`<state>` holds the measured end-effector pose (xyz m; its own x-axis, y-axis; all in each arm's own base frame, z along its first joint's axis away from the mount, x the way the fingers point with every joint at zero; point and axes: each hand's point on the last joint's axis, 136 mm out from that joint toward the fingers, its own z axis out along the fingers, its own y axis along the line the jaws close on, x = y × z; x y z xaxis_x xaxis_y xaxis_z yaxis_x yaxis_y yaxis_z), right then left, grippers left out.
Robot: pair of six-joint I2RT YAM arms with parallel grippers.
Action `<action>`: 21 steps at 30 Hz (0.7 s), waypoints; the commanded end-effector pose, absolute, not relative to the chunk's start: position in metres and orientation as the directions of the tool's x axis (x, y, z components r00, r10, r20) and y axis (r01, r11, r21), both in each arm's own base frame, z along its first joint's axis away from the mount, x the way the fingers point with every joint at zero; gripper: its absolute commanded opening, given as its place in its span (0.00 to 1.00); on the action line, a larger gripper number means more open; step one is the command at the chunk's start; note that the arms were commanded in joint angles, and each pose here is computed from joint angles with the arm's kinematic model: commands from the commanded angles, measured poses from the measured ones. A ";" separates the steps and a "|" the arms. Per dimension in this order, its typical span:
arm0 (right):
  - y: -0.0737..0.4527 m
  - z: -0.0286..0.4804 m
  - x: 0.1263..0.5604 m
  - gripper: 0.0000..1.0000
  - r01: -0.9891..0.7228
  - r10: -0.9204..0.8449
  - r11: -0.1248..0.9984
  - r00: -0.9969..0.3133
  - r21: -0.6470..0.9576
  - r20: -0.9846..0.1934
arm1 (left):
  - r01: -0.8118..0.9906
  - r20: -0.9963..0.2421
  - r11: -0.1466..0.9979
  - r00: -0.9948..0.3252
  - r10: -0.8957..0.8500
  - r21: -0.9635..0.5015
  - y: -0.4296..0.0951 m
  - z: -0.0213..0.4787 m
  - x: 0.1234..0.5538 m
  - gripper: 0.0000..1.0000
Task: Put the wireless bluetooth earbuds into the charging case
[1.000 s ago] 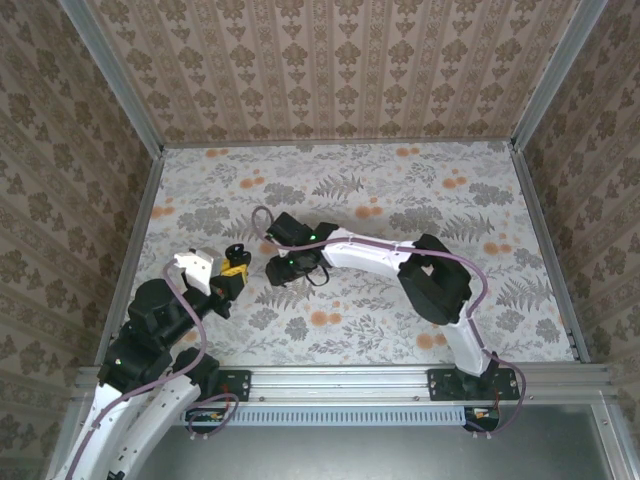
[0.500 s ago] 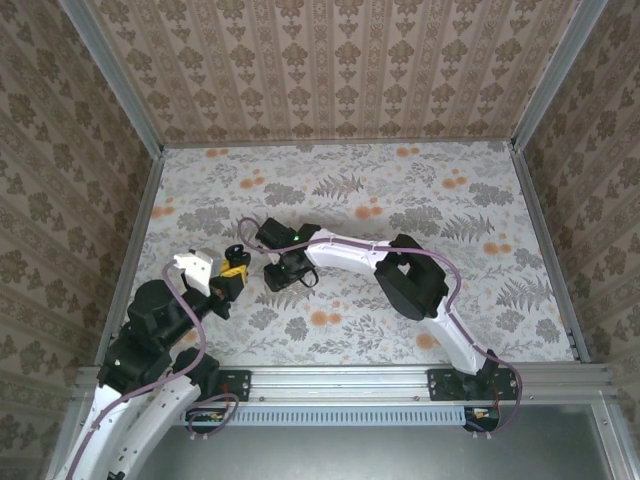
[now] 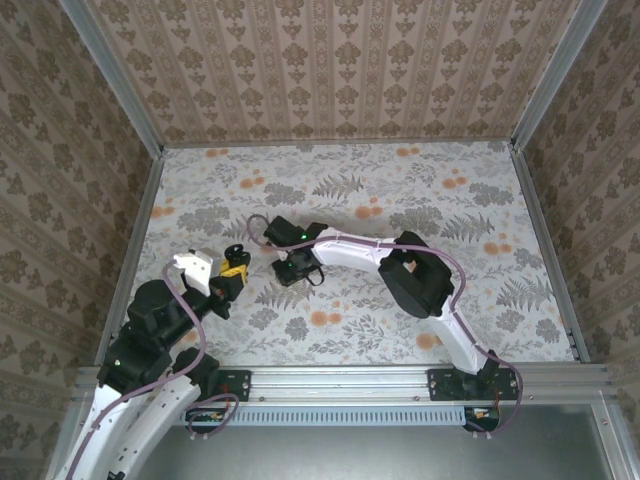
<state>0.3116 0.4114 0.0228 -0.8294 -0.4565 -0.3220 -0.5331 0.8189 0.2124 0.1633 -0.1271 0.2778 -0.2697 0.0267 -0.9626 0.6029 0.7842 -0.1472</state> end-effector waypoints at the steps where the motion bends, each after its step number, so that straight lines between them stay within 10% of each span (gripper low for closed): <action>1: 0.367 0.029 0.325 0.16 -0.436 -0.371 0.883 -0.874 0.171 -0.314 | 0.593 -0.962 0.788 -0.273 0.001 -0.168 -0.127 0.279 0.166 0.00; 11: 0.301 0.053 0.321 0.14 -0.245 -0.130 0.912 -0.933 0.330 -0.335 | 0.655 -0.942 0.707 -0.332 -0.045 -0.265 -0.155 0.262 0.173 0.00; 21: 0.300 0.198 0.309 0.11 -0.389 0.053 0.765 -0.756 0.513 -0.653 | 0.792 -0.964 0.557 -0.258 -0.068 -0.251 -0.190 0.274 0.176 0.00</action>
<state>0.3086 0.2931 0.1447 -0.8389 -0.0296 -0.5435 -0.3202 0.8343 0.4488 0.1802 -0.1777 0.2455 -0.3555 -0.0095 -0.9346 0.7138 0.6428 -0.2781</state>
